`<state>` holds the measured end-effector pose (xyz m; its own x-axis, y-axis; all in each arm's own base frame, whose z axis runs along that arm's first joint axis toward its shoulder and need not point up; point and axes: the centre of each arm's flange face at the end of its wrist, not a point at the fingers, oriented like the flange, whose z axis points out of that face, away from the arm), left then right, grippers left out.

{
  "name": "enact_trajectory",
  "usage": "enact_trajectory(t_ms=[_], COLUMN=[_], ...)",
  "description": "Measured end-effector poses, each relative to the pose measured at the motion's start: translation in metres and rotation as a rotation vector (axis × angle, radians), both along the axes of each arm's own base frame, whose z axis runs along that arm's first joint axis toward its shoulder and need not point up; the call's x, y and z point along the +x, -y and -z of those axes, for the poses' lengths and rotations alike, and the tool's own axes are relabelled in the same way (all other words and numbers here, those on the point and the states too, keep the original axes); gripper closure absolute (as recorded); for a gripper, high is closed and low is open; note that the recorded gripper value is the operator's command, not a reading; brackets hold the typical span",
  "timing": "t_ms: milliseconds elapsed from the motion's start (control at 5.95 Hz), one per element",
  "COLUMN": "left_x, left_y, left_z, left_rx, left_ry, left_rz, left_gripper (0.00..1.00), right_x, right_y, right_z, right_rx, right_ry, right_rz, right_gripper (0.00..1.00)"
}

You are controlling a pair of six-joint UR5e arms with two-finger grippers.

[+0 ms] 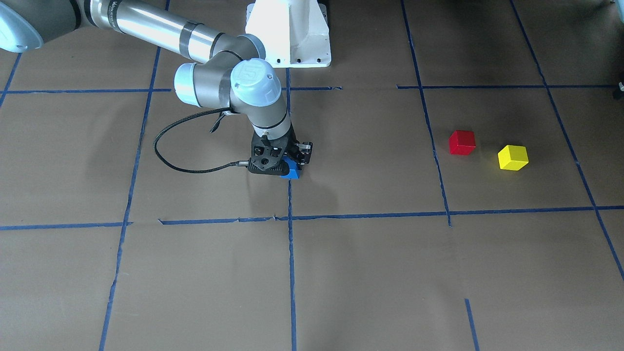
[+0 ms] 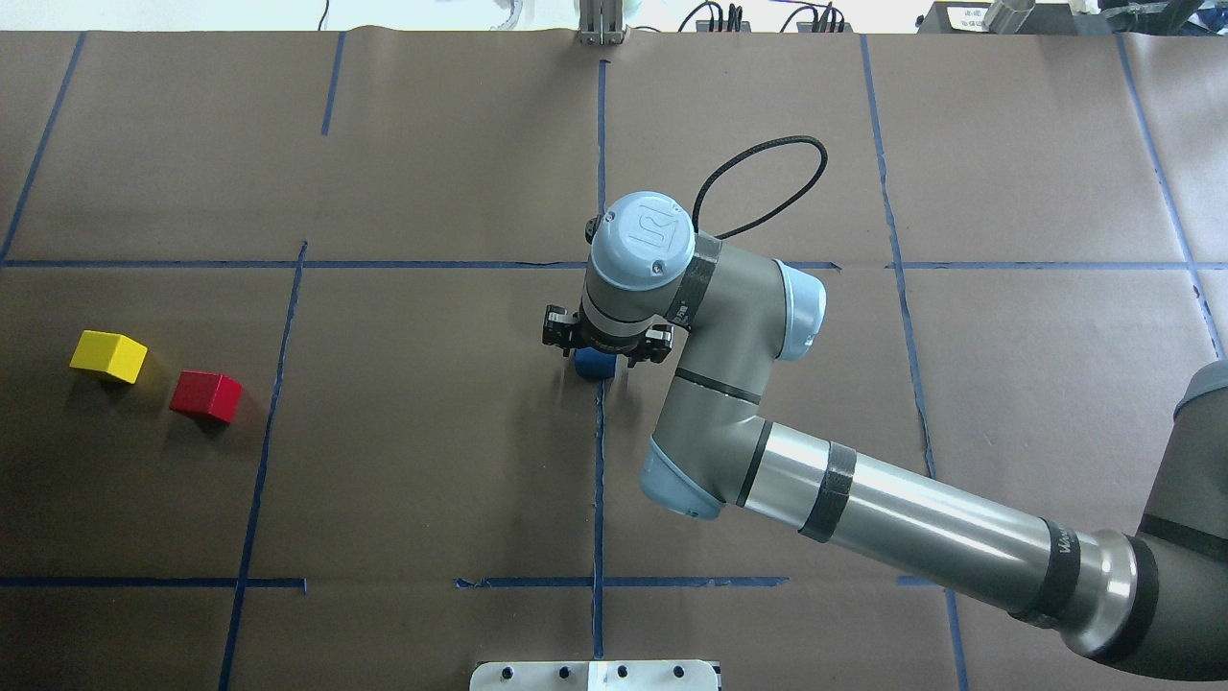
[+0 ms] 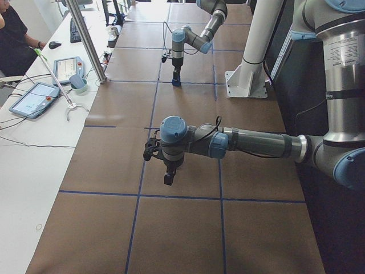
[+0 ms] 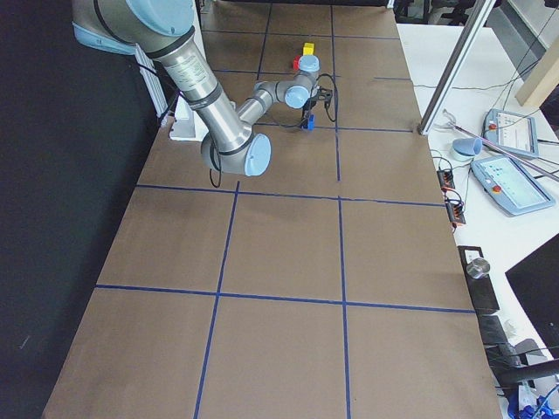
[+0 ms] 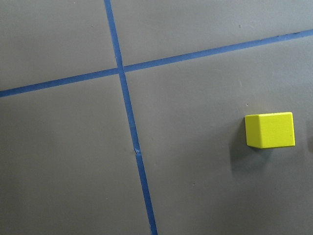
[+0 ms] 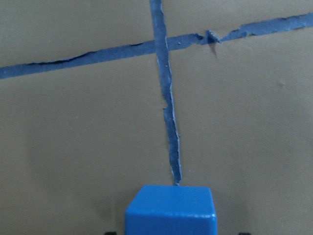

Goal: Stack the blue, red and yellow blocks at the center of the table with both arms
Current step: 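Carry the blue cube to the table center and set it down, then open and raise the right gripper while the left gripper reaches the red cube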

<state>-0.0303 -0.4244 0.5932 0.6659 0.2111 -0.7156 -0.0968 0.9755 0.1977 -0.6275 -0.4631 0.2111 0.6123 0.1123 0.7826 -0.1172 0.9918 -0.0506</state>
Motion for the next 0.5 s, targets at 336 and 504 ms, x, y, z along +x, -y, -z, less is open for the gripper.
enact_trajectory(t_ms=[336,504], left_x=[0.020,0.059], left_y=[0.007,0.015], left_z=[0.007,0.020], left_rx=[-0.001,-0.004], left_ry=[-0.004,-0.020], left_rz=[-0.017,-0.027], left_gripper=[0.00,0.00], right_x=[0.035,0.094], right_y=[0.004,0.011], right_z=[0.027,0.040], right_rx=[0.069,0.075], right_ry=[0.010,0.052], right_rz=[0.042,0.036], right_gripper=[0.00,0.00])
